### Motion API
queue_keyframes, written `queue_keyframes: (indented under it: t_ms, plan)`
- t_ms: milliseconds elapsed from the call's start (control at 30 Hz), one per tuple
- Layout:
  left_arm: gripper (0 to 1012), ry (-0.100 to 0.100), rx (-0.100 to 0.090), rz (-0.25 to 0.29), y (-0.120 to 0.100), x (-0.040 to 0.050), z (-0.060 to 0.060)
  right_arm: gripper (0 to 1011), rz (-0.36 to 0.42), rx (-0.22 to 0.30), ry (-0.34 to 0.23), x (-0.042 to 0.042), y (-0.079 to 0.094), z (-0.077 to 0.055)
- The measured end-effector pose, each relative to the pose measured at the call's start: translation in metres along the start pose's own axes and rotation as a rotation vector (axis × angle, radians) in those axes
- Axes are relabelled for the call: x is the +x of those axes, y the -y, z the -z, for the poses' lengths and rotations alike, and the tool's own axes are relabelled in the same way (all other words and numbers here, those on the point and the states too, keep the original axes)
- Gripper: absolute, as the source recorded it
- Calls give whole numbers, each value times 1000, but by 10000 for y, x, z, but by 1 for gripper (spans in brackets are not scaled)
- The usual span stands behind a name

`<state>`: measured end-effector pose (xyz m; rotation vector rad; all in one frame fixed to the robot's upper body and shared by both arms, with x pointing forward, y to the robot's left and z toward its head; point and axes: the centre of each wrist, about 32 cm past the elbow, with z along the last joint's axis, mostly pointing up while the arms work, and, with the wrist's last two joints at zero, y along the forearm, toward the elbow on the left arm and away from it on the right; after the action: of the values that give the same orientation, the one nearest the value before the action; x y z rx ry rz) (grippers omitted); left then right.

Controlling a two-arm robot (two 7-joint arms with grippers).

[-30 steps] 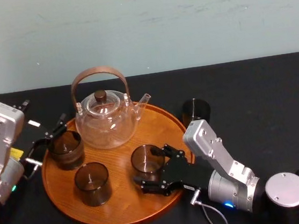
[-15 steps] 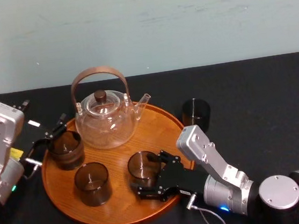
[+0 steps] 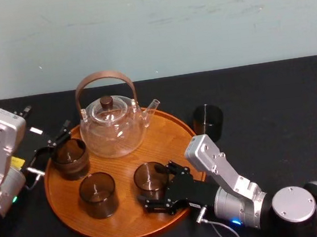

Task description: Pick up the glass from the table and place it on the tray.

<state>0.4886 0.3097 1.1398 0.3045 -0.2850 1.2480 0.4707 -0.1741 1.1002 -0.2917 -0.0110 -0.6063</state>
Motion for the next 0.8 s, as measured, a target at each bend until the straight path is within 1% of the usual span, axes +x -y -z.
queue_keyframes:
  t_ms: [167,267,400,800]
  plan:
    - [1001,0,0,0,0,0,0,941,0,-6,-1,0,5,6]
    - [1001,0,0,0,0,0,0,1002,1,-6,-1,0,6,6]
    - [1001,0,0,0,0,0,0,1002,1,-4,-1,1,9,5]
    - [1002,0,0,0,0,0,0,1002,14,45,20,11,132,-81]
